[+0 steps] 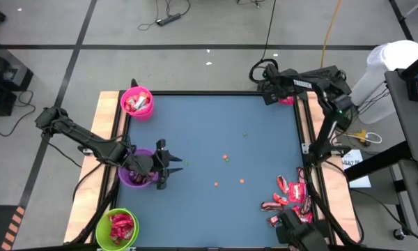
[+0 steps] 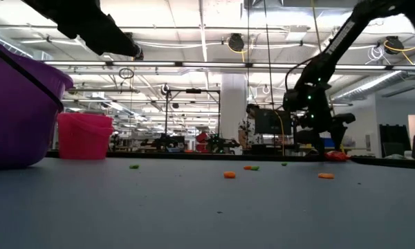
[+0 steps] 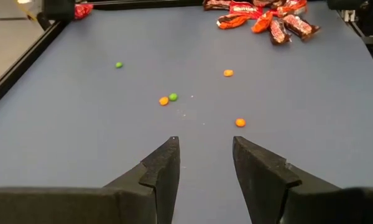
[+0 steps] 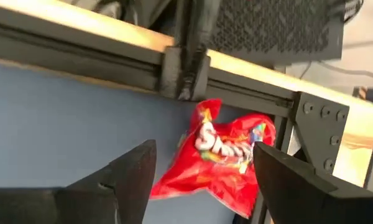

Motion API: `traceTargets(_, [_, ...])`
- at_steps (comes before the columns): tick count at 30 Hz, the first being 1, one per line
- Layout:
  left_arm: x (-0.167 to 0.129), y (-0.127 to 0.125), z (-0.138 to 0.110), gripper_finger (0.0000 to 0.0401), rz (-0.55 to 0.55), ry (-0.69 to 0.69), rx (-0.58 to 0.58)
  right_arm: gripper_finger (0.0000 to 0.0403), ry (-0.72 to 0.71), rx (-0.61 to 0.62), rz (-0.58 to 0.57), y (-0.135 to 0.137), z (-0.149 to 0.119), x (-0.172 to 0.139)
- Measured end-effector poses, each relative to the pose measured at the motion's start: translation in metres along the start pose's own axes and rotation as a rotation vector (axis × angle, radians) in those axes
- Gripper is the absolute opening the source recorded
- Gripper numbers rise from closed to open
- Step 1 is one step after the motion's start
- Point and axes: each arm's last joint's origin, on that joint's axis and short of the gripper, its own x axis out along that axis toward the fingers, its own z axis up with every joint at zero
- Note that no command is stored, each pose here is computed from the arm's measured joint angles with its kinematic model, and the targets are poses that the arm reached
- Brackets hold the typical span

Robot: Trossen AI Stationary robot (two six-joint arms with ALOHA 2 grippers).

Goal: Organize candy in baskets
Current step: Put the red candy into the green bucket

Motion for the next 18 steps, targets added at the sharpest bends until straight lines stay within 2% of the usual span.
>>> traceTargets(5, [0.0, 0.0, 0.0, 0.0155, 0.0, -0.001, 0.001, 0.0251, 0.096, -0.036, -0.037, 0.005, 0.006, 0.018])
traceTargets(8, [0.0, 0.0, 0.0, 0.0155, 0.0, 0.0, 0.001, 0.0223, 0.115, -0.053, -0.044, 0.008, 0.008, 0.021])
traceTargets(13, [0.0, 0.0, 0.001, 0.0155, -0.002, -0.014, -0.006, 0.0127, 0.119, -0.088, -0.033, 0.007, 0.006, 0.017])
traceTargets(18, [0.0, 0.0, 0.002, 0.0155, 0.008, -0.017, -0.006, 0.0025, 0.062, -0.135, -0.021, 0.01, 0.003, -0.008])
